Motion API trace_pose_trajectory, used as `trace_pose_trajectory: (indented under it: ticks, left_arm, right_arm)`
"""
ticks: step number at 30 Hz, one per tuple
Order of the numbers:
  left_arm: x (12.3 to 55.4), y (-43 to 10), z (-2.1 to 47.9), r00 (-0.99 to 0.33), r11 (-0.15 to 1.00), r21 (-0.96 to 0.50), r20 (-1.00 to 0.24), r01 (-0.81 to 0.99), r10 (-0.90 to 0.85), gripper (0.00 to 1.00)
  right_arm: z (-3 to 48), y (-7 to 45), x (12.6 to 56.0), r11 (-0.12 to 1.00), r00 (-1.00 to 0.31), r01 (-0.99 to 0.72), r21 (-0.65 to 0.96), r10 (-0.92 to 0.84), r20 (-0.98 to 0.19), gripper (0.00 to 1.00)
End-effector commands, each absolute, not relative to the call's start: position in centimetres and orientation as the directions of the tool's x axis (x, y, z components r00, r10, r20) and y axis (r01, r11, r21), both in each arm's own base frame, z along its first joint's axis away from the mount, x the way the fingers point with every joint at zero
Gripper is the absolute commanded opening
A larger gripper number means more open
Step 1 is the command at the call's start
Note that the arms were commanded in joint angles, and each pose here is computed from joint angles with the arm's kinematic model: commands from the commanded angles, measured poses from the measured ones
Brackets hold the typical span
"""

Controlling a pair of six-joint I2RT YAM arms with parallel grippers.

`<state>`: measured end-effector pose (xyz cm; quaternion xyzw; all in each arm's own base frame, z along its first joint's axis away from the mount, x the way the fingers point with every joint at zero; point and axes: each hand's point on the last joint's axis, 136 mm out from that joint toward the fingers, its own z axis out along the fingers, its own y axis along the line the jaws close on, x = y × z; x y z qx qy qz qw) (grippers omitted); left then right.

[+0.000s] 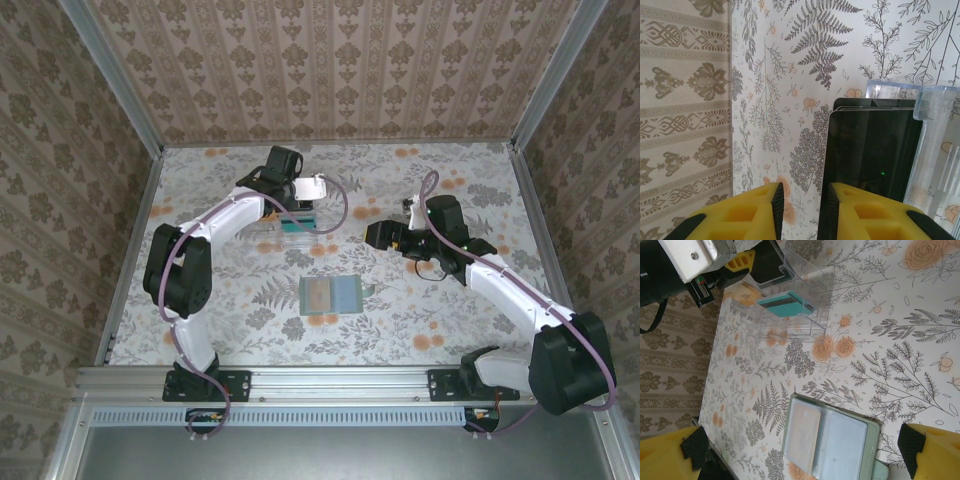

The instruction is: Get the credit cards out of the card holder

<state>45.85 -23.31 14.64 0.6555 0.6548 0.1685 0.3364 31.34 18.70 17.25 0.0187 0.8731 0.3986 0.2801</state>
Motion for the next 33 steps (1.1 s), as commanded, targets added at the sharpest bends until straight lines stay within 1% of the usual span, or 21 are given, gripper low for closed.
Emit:
trace_pose_trajectory:
  ticks: [1,3,7,10,12,15,17,19,21,22,23,24,26,28,29,31,32,33]
  left_arm:
    - [45.5,-23.5,17.4,0.065,0.156,0.666,-0.296,0.730,0.953,0.33]
    - [44.9,-23.6,18.4,0.053,0.191,0.661,-0.330,0.725,0.942,0.34]
    - [42.7,-23.8,20.3,0.025,0.258,0.632,-0.402,0.731,0.915,0.42]
    - [40.6,-23.6,20.8,-0.013,0.314,0.595,-0.454,0.740,0.891,0.44]
    - [39.1,-23.5,21.3,-0.048,0.369,0.565,-0.501,0.738,0.864,0.48]
    - [37.2,-22.9,22.1,-0.135,0.499,0.495,-0.600,0.712,0.788,0.60]
    - [35.8,-22.4,22.9,-0.216,0.609,0.396,-0.689,0.688,0.692,0.62]
    - [34.4,-22.0,23.2,-0.295,0.692,0.277,-0.754,0.666,0.586,0.63]
    - [33.1,-21.5,23.5,-0.396,0.778,0.131,-0.801,0.615,0.448,0.66]
    - [32.5,-21.1,23.3,-0.458,0.814,0.045,-0.808,0.578,0.370,0.68]
    - [31.9,-20.8,23.0,-0.520,0.840,-0.040,-0.801,0.541,0.297,0.69]
    - [31.3,-20.6,22.4,-0.575,0.855,-0.109,-0.782,0.507,0.241,0.70]
    - [30.0,-20.2,20.8,-0.678,0.874,-0.233,-0.722,0.426,0.138,0.70]
    - [28.8,-19.7,18.6,-0.767,0.887,-0.336,-0.640,0.318,0.032,0.66]
    - [28.0,-20.0,17.4,-0.801,0.876,-0.387,-0.598,0.290,0.001,0.63]
    - [26.7,-20.5,15.3,-0.858,0.850,-0.480,-0.509,0.217,-0.068,0.57]
    - [26.2,-20.6,14.4,-0.876,0.837,-0.515,-0.473,0.185,-0.098,0.56]
    - [25.7,-20.9,13.5,-0.891,0.819,-0.552,-0.437,0.154,-0.126,0.55]
  right_arm:
    - [18.3,19.1,31.8,0.657,-0.838,-0.209,0.724,0.261,-0.479,1.00]
    - [18.2,19.0,31.8,0.659,-0.839,-0.207,0.723,0.260,-0.478,1.00]
    - [17.9,19.2,31.7,0.666,-0.845,-0.208,0.716,0.246,-0.475,1.00]
    - [17.4,19.5,31.3,0.680,-0.851,-0.213,0.701,0.224,-0.476,1.00]
    - [17.0,19.8,31.0,0.691,-0.855,-0.216,0.690,0.207,-0.475,1.00]
    - [16.4,20.3,30.4,0.707,-0.860,-0.221,0.672,0.183,-0.476,1.00]
    - [15.9,20.8,29.8,0.723,-0.863,-0.231,0.651,0.157,-0.480,1.00]
    - [15.3,21.5,29.2,0.739,-0.866,-0.246,0.627,0.122,-0.484,1.00]
    - [14.6,22.1,28.5,0.756,-0.870,-0.262,0.600,0.084,-0.486,0.95]
    - [14.1,22.5,28.1,0.771,-0.872,-0.271,0.577,0.058,-0.486,0.90]
    - [13.6,22.9,27.7,0.779,-0.873,-0.280,0.561,0.037,-0.487,0.84]
    - [13.1,23.2,27.4,0.786,-0.876,-0.283,0.550,0.021,-0.482,0.80]
    - [12.1,23.8,26.8,0.796,-0.883,-0.287,0.533,-0.004,-0.469,0.68]
    - [10.8,24.3,26.3,0.809,-0.891,-0.285,0.515,-0.026,-0.453,0.54]
    - [10.1,24.4,26.0,0.822,-0.896,-0.280,0.496,-0.038,-0.443,0.49]
    - [8.8,24.7,25.5,0.838,-0.902,-0.277,0.470,-0.057,-0.428,0.42]
    - [8.6,24.8,25.3,0.843,-0.901,-0.277,0.461,-0.061,-0.430,0.39]
    - [7.2,24.7,25.0,0.857,-0.912,-0.265,0.441,-0.074,-0.404,0.37]
